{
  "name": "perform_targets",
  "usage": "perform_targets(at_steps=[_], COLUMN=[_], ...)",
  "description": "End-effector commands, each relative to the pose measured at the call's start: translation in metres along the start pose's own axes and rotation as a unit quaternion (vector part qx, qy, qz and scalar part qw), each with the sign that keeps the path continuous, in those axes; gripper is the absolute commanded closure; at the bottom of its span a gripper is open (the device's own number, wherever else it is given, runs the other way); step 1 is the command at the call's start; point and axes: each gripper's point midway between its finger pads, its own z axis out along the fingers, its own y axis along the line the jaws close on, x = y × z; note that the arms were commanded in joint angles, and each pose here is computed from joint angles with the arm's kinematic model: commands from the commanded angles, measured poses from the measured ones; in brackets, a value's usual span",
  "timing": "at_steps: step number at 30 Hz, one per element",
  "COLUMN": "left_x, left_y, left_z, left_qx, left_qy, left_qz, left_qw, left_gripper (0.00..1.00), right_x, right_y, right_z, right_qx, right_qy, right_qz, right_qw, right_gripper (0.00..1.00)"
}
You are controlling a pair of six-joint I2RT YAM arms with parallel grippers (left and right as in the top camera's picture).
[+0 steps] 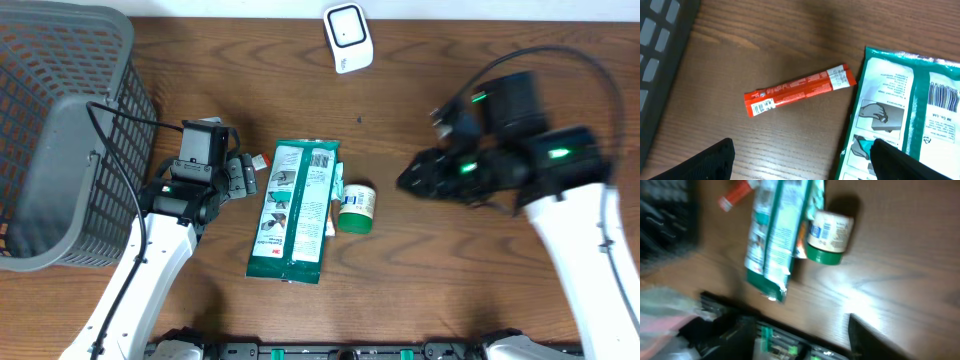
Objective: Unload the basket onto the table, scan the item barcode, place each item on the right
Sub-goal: 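Reach the right gripper toward the green-lidded Knorr jar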
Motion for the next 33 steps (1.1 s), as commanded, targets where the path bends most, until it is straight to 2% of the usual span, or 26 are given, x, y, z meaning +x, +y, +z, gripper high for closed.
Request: perform_targets(at_steps=[1,6,8,13,18,26,33], left_x=[-0.007,-0.007,-0.007,-0.007,-0.007,-0.007,-0.007], left_y=[0.000,0.000,0.000,0.000,0.000,0.000,0.000], left_z=[-0.003,-0.002,-0.002,-0.002,-0.002,-0.002,-0.002], left_qx=[0.000,0.000,0.000,0.000,0.000,0.000,0.000], left_qy=[-0.008,-0.008,-0.008,-0.008,-0.008,-0.008,-0.008], left_qz=[-0.006,-0.006,-0.006,-0.006,-0.006,-0.006,-0.006], left_qw=[1.000,1.000,1.000,1.000,1.000,1.000,1.000], left_gripper=[0.13,0.12,0.13,0.13,0.13,0.13,0.13], right_x=[0.016,0.028,0.028,0.022,0.021,0.024,0.038], right_y=[-0.011,-0.008,-0.020,-0.059,-0.063,-0.040,-0.055], right_z=[0.039,0.101,0.115,0.132,0.151,0.185,0.214], right_qx=[0.070,0.061,0.084,0.161,0.145,0.116,0.147], right_qy=[0.003,-0.010,-0.029,-0.089,-0.108,-0.106,-0.070], right_qz=[0.027,-0.005,0.001,0.035,0.053,0.020,0.024], right_qw=[0.997,0.998,0.996,0.982,0.982,0.987,0.986], right_gripper=[0.01,0.02,0.07,0.13,0.20,0.23,0.24])
